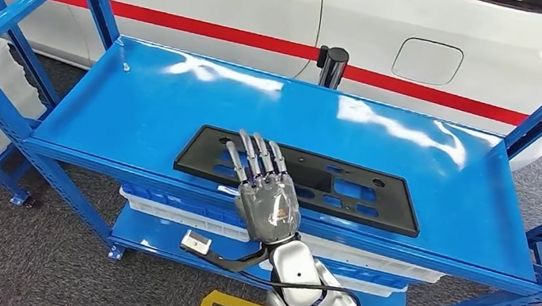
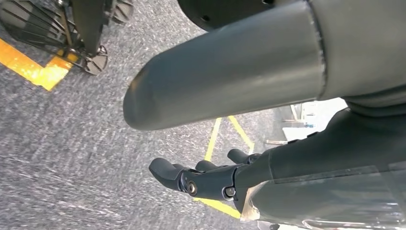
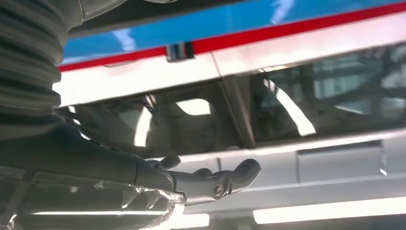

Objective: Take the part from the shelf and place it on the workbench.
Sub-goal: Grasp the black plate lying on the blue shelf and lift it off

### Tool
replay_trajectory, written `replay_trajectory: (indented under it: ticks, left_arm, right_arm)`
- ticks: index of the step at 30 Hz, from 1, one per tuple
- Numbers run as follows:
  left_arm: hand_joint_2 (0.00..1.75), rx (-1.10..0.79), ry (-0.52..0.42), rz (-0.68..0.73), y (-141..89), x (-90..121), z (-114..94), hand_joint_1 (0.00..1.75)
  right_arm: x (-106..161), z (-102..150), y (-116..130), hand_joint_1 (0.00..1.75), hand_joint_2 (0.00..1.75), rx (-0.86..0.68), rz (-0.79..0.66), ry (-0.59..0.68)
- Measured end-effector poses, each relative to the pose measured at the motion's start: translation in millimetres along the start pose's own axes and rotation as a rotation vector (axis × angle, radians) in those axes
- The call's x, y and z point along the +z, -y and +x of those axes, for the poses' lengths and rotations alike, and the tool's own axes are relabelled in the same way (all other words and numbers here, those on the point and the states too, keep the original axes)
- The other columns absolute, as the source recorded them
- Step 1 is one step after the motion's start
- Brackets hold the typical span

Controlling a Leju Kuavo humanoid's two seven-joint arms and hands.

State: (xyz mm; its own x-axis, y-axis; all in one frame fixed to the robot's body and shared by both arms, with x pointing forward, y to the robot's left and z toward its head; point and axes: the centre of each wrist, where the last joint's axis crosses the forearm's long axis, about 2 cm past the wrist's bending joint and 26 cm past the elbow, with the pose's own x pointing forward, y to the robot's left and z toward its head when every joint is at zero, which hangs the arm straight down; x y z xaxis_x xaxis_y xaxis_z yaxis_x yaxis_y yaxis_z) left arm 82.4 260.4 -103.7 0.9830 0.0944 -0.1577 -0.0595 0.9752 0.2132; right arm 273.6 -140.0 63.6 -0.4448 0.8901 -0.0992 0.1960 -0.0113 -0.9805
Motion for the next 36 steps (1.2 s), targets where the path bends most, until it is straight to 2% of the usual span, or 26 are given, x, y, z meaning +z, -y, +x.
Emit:
replay_trajectory:
  ticks: [14, 28, 36]
  left_arm:
    - [0.00, 0.008, 0.004, 0.026, 2.1, 1.4, 1.5, 0.00]
    - [0.00, 0.005, 0.006, 0.037, 3.5, 1.8, 1.2, 0.00]
    - [0.00, -0.001, 0.008, 0.038, 4.1, 2.1, 1.3, 0.00]
  right_arm:
    - [-0.1, -24.1, -19.7, 0.00, 1.75, 0.144, 0.216, -0.123]
    - [-2.8, -59.4, -30.9, 0.00, 1.75, 0.218, 0.301, -0.224]
    - [-0.1, -68.1, -33.6, 0.00, 1.75, 0.244, 0.330, -0.289]
